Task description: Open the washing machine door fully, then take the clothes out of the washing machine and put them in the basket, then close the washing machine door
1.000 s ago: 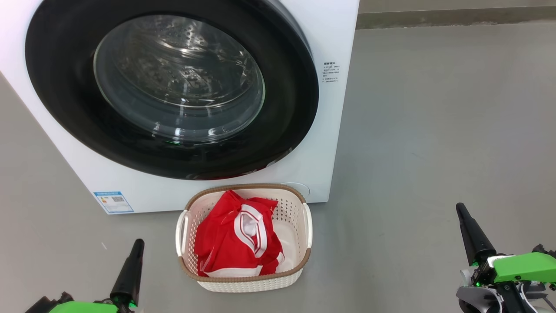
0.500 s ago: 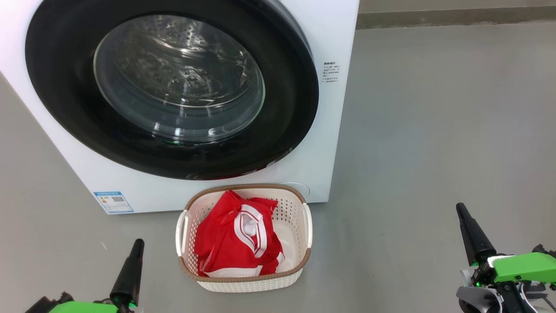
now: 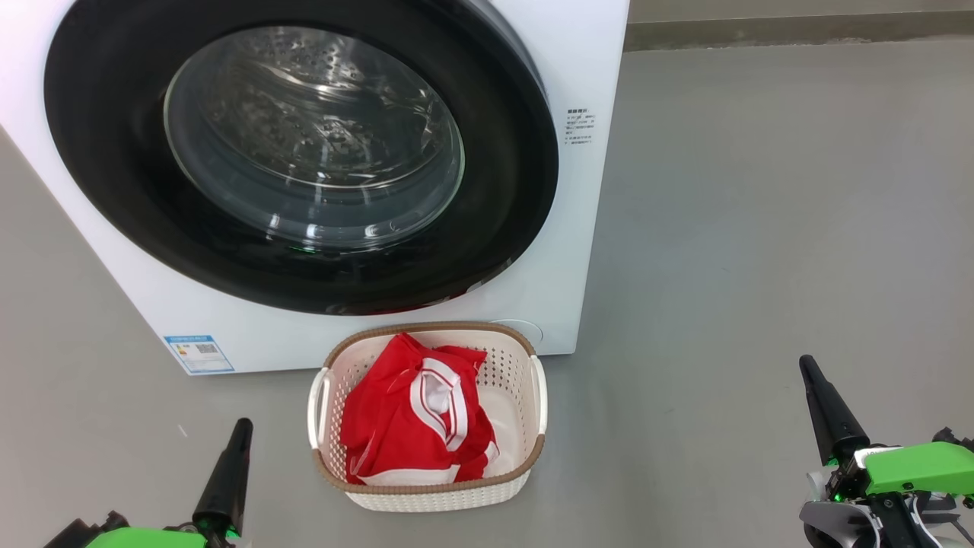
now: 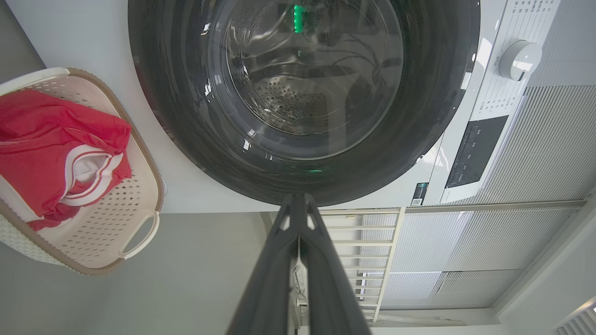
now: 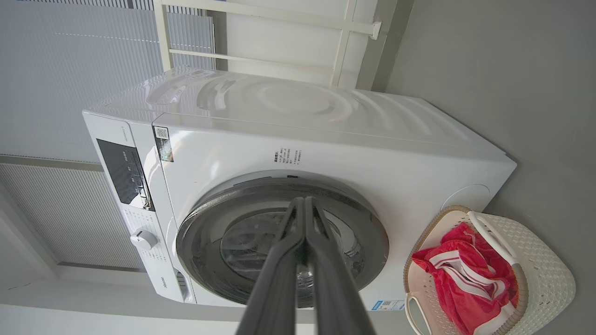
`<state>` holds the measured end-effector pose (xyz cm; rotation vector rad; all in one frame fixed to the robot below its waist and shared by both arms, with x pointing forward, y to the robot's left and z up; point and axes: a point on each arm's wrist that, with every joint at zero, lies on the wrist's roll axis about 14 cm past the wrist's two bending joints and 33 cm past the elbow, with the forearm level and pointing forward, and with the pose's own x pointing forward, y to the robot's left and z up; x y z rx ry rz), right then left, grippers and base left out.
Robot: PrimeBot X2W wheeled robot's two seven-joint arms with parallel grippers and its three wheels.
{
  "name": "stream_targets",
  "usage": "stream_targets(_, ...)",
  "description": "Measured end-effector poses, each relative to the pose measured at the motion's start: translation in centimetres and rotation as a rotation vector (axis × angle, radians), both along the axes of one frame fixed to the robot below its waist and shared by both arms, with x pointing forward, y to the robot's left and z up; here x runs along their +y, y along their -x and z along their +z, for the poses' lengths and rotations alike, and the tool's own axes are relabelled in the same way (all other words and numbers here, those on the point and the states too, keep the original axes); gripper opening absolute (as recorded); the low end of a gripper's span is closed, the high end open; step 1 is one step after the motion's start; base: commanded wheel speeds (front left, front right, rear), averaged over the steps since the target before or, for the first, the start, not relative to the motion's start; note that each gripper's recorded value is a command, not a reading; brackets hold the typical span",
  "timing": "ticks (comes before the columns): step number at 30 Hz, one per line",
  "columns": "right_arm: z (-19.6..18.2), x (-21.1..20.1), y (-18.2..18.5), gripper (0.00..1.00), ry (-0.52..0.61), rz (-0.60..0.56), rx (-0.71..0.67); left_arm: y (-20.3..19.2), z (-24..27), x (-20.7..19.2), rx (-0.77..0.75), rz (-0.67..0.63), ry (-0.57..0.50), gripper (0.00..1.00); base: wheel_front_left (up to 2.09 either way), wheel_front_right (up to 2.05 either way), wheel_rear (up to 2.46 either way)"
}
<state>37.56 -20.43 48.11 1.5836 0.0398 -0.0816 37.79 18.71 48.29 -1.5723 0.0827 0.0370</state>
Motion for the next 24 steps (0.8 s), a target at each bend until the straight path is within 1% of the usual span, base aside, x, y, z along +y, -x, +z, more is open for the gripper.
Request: stream_targets(24, 0.00, -0.02, 0.00, 0.00, 0.000, -0.001, 0.000, 0.00, 0.00, 0.00, 0.000, 0.000, 0.001, 0.00, 0.00, 0.00, 0.00)
